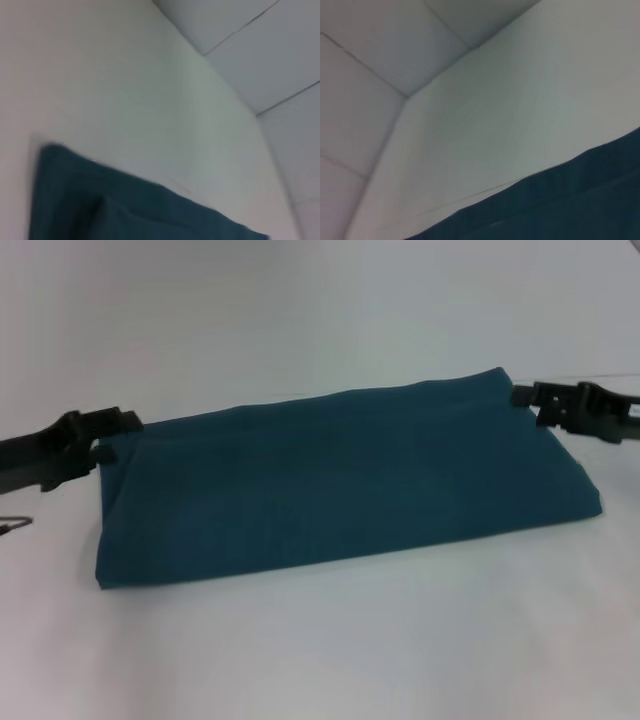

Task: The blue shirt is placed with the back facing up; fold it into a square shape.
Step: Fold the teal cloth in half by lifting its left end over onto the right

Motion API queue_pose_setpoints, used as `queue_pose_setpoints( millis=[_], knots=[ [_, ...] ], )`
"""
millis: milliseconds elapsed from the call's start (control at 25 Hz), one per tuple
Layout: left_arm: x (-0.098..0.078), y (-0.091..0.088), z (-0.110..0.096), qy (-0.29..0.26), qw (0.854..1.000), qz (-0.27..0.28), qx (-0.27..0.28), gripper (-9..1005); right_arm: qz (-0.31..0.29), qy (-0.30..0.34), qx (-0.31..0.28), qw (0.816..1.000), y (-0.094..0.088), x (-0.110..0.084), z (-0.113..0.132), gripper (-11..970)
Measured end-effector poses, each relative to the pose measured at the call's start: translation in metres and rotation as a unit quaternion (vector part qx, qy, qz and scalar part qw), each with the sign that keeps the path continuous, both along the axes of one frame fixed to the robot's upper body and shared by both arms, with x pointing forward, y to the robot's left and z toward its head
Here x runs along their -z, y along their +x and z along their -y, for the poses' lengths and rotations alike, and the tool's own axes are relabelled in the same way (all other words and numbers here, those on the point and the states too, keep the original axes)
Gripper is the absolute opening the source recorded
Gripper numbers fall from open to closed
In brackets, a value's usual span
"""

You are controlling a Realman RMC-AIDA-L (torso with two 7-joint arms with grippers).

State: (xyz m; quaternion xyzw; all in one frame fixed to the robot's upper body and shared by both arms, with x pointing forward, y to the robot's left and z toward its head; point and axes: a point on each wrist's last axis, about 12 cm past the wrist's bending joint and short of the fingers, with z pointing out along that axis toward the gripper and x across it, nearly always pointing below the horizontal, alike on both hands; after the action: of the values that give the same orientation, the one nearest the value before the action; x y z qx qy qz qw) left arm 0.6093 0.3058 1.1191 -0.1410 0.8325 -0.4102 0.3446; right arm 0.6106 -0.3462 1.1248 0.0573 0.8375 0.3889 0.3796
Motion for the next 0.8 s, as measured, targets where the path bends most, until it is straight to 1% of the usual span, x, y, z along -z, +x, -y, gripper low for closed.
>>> queue_pose_setpoints(
  millis=[40,80,120,200,280,320,360,480,600,800],
  knots=[
    [0.004,-0.008,-0.005,-0.021,1.000,0.001,-0.003,646,0.001,0.014,-0.006,1.000,-0.007,0.003,0.001,736],
    [0.009,-0.022,-0.010,-0.057,0.998,0.003,-0.002,644,0.002,0.028,-0.012,1.000,-0.014,0.006,0.002,735],
    [0.009,-0.022,-0.010,-0.057,0.998,0.003,-0.002,644,0.002,0.037,-0.016,0.999,-0.020,0.009,0.003,735],
    [0.015,-0.036,-0.014,-0.086,0.996,-0.001,-0.001,644,-0.001,0.055,-0.023,0.998,-0.033,0.015,0.006,734],
    [0.022,-0.047,-0.015,-0.106,0.994,-0.011,0.000,644,-0.002,0.063,-0.026,0.998,-0.041,0.018,0.008,733],
    [0.022,-0.047,-0.015,-0.106,0.994,-0.011,0.000,644,-0.003,0.066,-0.028,0.997,-0.046,0.021,0.009,733],
    [0.030,-0.057,-0.016,-0.123,0.992,-0.024,-0.003,643,-0.002,0.067,-0.029,0.997,-0.049,0.022,0.009,733],
    [0.039,-0.067,-0.020,-0.141,0.989,-0.036,-0.011,643,-0.007,0.061,-0.036,0.997,-0.057,0.029,0.010,733],
    [0.045,-0.075,-0.024,-0.158,0.986,-0.045,-0.024,643,-0.009,0.060,-0.041,0.997,-0.060,0.032,0.009,733],
    [0.057,-0.081,-0.022,-0.180,0.981,-0.061,-0.041,643,-0.010,0.060,-0.044,0.997,-0.063,0.037,0.009,733]
  ],
)
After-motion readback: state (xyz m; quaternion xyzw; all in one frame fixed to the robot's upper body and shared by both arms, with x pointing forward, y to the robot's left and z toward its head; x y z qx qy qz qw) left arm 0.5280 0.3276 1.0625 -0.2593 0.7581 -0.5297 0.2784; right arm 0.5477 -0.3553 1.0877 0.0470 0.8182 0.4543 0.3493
